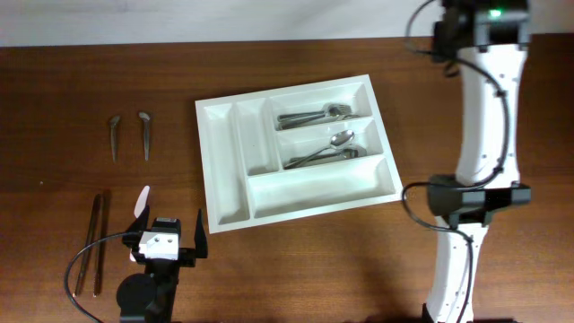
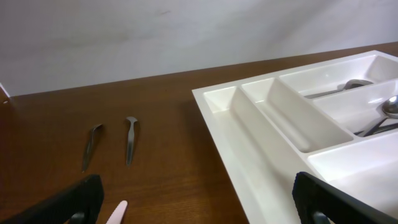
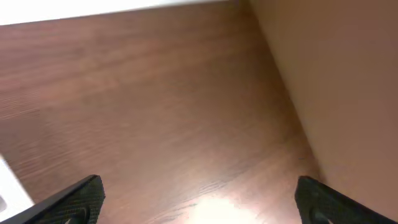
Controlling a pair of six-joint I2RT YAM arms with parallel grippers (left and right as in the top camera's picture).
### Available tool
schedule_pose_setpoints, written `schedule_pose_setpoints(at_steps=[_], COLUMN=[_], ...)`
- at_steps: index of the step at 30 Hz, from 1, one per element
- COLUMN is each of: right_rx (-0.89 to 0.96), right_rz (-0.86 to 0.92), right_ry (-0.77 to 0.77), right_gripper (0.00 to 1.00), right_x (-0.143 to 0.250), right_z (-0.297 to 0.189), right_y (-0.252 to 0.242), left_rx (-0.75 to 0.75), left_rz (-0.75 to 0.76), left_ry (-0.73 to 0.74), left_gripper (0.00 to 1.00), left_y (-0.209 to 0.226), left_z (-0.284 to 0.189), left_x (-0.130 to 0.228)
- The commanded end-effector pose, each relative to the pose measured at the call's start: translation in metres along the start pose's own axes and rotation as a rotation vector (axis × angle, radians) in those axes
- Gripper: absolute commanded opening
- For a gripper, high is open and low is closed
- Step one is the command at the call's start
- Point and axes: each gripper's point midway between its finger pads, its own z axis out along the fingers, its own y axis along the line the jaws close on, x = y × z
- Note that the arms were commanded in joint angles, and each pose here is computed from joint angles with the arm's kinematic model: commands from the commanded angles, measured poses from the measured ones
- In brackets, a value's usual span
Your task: Pack container
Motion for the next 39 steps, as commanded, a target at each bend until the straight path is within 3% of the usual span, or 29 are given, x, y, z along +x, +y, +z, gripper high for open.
schedule_pose_setpoints(at_steps=[1, 7, 20, 31, 39], right_rx=[-0.194, -0.418, -0.402, -0.401, -0.401], right_rz=[0.045, 0.103, 0.107, 0.042, 0.029], right_ry=[0.053, 0.137, 0.286, 0.578, 0.631], right_gripper=[0.99, 0.99, 0.99, 0.99, 0.99], right_x=[0.005, 0.017, 0.045, 0.122, 0.138], right_z=[0.013, 0.035, 0.083, 0.132, 0.138], right_y=[-0.005, -0.020, -0.017, 0.014, 0.018], left_rx=[-0.001, -0.001, -0.001, 0.000, -0.098], left_rz=[0.015, 0.015, 0.015, 0.017, 0.014], left_ry=[-0.004, -0.004, -0.005, -0.022, -0.354], left_gripper=[0.99, 0.99, 0.99, 0.99, 0.99], left_y=[0.000, 0.000, 0.000, 0.000, 0.020], left_z=[0.000, 0.000, 0.000, 0.000, -0.017], left_x=[0.001, 0.001, 0.001, -0.004, -0.086])
